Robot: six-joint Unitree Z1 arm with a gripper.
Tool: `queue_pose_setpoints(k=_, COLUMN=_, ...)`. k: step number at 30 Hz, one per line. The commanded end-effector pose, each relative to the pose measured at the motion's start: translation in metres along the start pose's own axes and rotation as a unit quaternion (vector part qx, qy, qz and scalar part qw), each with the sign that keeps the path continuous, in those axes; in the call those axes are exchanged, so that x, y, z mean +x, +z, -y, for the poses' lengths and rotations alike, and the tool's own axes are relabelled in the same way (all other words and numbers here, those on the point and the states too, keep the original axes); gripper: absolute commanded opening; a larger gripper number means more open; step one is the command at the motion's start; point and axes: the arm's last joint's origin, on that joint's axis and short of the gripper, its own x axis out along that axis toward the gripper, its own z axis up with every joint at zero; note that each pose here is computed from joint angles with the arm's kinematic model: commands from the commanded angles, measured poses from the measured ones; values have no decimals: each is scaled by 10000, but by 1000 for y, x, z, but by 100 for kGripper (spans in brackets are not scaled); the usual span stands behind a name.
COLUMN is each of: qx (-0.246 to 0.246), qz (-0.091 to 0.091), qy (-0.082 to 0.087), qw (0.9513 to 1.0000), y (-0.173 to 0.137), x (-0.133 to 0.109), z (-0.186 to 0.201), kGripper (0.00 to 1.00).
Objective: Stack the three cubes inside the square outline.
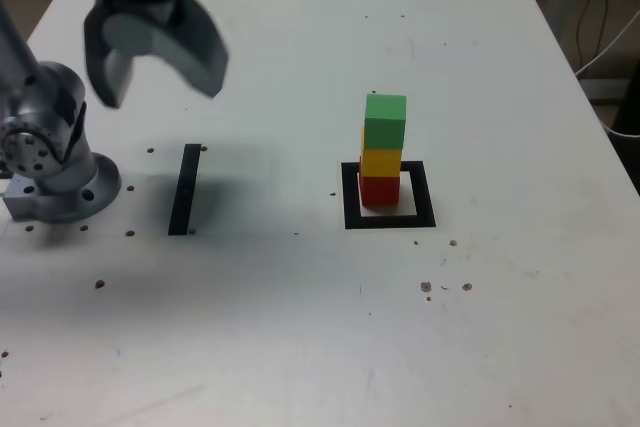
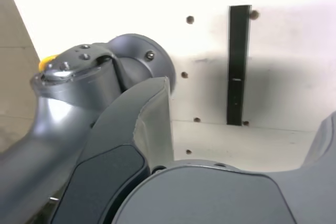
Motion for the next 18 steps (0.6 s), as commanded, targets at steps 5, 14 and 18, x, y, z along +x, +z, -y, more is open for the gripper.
queue_pose_setpoints(k=5, qx=11, qz=76, qy=-135, qw=9999, y=-7, x=14, z=3, kGripper=100)
queue_pose_setpoints(k=14, qx=-111, qz=247, qy=-260, qw=9993, y=-3, x=34, z=5, kGripper=100)
queue_pose_setpoints(k=18, qx=-91, qz=287, qy=-243, qw=9993, y=-1, x=37, z=5, kGripper=100)
